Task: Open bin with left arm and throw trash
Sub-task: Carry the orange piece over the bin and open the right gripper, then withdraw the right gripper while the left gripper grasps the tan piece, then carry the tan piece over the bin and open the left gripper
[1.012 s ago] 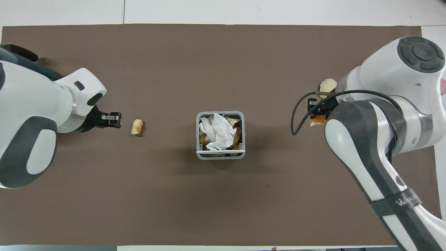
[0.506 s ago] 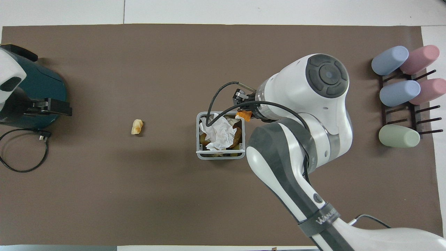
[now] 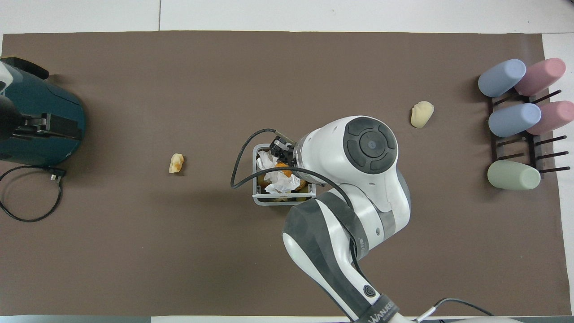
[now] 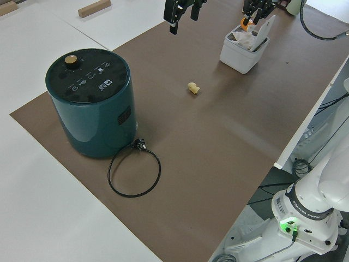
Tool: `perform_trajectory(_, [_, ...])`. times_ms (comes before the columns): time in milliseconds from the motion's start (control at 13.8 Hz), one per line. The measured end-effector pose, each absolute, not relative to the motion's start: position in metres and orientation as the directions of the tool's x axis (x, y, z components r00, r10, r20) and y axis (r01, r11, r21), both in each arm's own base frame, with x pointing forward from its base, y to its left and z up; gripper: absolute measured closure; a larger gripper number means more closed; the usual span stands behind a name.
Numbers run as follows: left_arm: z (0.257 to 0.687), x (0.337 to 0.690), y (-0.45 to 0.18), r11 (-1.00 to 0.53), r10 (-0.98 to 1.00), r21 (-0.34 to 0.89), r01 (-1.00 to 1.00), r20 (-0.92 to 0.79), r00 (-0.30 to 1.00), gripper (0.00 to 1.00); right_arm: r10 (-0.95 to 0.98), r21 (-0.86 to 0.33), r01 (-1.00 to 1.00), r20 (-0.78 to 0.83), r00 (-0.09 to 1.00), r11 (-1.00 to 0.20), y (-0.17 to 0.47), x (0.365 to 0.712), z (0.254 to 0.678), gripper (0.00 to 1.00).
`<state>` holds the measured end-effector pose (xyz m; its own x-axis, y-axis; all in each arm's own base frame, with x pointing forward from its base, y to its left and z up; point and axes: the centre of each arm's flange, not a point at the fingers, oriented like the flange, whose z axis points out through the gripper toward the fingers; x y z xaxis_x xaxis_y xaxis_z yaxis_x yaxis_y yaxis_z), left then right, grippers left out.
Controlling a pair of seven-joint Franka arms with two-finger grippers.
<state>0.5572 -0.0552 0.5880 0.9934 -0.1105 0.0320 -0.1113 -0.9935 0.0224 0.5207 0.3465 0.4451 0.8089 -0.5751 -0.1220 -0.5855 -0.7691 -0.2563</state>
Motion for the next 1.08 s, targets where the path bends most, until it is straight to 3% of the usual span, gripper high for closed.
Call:
perform_trajectory(217, [0.519, 0.573, -0.078, -0.99, -0.137, 0.019, -0.138, 0.05, 0.989, 0.0, -0.583, -0.256, -0.593, -0.122, 0.804, -0.764, 0.341, 0.524, 0.448, 0.17])
perform_trajectory(361, [0.469, 0.577, -0.102, -0.991, -0.133, 0.019, -0.134, 0.052, 0.99, 0.0, -0.585, -0.254, -0.594, -0.121, 0.802, -0.763, 0.338, 0.526, 0.45, 0.0])
perform_trajectory(651, [0.377, 0.563, -0.124, -0.989, -0.144, 0.016, -0.145, 0.071, 0.987, 0.0, -0.424, -0.195, -0.422, -0.035, 0.905, -0.885, 0.279, 0.555, 0.451, 0.0])
perform_trajectory(1012, [0.317, 0.54, -0.136, -0.985, -0.172, 0.012, -0.173, 0.069, 0.983, 0.02, -0.078, -0.126, -0.071, 0.045, 0.996, -0.989, 0.136, 0.595, 0.423, 0.0])
perform_trajectory(1084, [0.311, 0.535, -0.142, -0.983, -0.185, 0.012, -0.186, 0.062, 0.981, 0.12, -0.009, -0.109, -0.001, 0.072, 0.997, -0.994, 0.114, 0.597, 0.414, 0.0])
